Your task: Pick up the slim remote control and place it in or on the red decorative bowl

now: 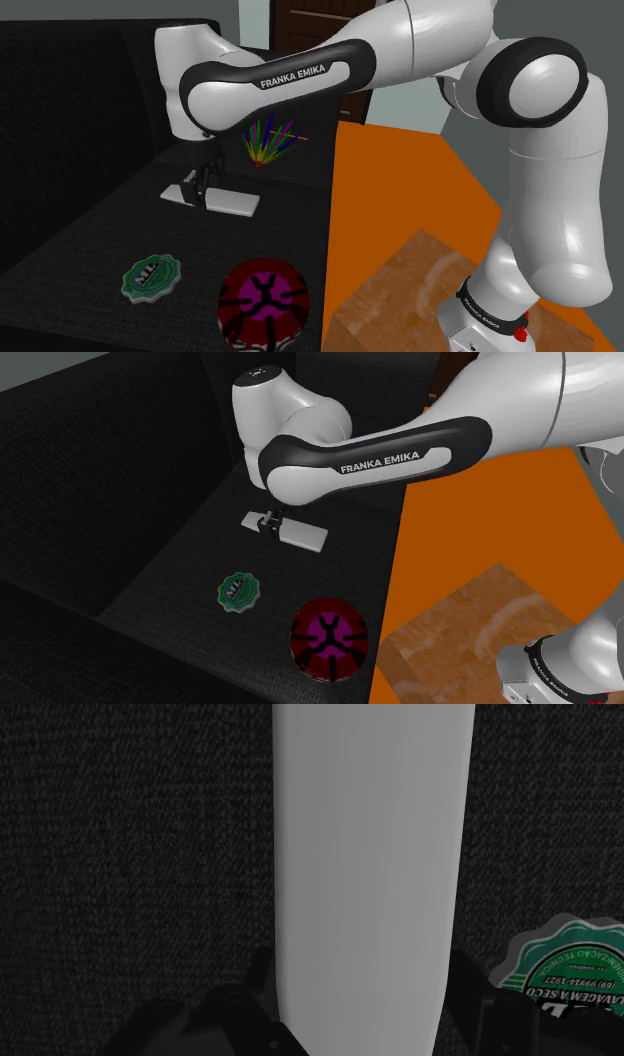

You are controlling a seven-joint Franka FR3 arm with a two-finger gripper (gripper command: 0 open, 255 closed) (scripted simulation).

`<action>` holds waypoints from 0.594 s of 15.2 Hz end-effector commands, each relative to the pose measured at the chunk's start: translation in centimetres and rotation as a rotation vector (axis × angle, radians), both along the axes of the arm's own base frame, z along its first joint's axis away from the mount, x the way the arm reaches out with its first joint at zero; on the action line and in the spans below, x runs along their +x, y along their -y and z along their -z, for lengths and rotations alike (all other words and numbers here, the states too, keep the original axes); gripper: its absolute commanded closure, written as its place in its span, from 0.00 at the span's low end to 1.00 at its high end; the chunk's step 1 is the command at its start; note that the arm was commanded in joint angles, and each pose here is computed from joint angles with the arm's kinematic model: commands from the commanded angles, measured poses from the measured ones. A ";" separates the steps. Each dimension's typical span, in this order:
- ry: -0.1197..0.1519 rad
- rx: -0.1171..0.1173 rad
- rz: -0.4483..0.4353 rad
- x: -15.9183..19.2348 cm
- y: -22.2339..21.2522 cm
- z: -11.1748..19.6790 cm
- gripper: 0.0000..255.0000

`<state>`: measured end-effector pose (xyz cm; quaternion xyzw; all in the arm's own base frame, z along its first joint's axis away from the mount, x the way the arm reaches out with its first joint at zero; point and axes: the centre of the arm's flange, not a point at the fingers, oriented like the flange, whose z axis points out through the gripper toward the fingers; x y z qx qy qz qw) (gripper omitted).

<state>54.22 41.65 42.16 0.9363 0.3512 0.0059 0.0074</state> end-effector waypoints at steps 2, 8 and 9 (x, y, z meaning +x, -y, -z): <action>0.000 0.000 0.000 -0.1 0.0 -1.7 1.00; 0.000 0.000 0.000 -0.1 0.0 -4.8 1.00; 0.000 0.000 0.000 -0.1 0.0 -5.4 1.00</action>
